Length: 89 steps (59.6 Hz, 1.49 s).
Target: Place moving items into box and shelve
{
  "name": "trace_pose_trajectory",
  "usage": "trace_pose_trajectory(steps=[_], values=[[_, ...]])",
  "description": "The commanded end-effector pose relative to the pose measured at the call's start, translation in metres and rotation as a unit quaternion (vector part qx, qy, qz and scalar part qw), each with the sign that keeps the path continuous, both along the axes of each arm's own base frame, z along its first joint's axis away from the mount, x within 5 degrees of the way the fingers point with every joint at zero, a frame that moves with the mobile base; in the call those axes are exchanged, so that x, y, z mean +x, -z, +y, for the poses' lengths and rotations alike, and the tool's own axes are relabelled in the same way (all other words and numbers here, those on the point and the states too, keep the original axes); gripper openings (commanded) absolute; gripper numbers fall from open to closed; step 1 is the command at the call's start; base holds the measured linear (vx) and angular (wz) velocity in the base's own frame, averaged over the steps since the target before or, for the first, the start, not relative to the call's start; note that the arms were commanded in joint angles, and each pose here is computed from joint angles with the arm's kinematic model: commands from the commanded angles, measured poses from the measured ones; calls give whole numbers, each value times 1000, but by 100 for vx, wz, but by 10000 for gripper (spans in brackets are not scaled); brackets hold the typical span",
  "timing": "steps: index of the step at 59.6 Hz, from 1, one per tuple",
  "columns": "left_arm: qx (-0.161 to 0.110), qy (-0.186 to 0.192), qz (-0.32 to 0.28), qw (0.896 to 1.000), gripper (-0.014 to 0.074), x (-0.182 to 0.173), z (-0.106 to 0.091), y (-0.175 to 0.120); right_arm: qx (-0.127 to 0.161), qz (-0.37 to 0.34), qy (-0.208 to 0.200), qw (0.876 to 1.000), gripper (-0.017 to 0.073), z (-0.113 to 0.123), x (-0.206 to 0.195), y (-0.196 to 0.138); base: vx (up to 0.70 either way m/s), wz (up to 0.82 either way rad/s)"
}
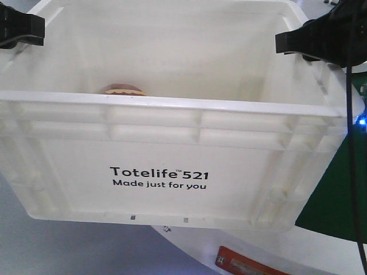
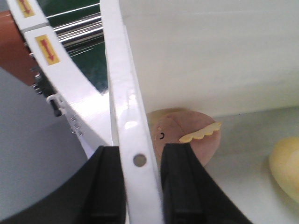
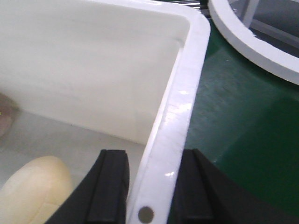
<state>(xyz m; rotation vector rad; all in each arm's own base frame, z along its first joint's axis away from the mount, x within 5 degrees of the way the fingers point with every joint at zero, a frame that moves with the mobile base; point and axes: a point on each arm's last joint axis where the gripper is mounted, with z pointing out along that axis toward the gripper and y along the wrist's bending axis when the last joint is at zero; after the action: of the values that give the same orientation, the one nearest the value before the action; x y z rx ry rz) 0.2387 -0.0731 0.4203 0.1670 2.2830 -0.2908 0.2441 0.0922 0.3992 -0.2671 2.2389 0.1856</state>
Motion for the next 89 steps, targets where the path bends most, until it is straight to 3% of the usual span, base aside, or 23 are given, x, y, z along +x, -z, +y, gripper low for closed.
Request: trace_pose_trajectory(steps=[1, 89], values=[[-79, 20, -98, 992, -6, -11, -9, -38, 70, -102, -13, 992, -6, 5, -5, -36, -13, 49], [-79, 20, -98, 992, -6, -11, -9, -37, 69, -102, -13, 992, -6, 5, -5, -36, -14, 59]])
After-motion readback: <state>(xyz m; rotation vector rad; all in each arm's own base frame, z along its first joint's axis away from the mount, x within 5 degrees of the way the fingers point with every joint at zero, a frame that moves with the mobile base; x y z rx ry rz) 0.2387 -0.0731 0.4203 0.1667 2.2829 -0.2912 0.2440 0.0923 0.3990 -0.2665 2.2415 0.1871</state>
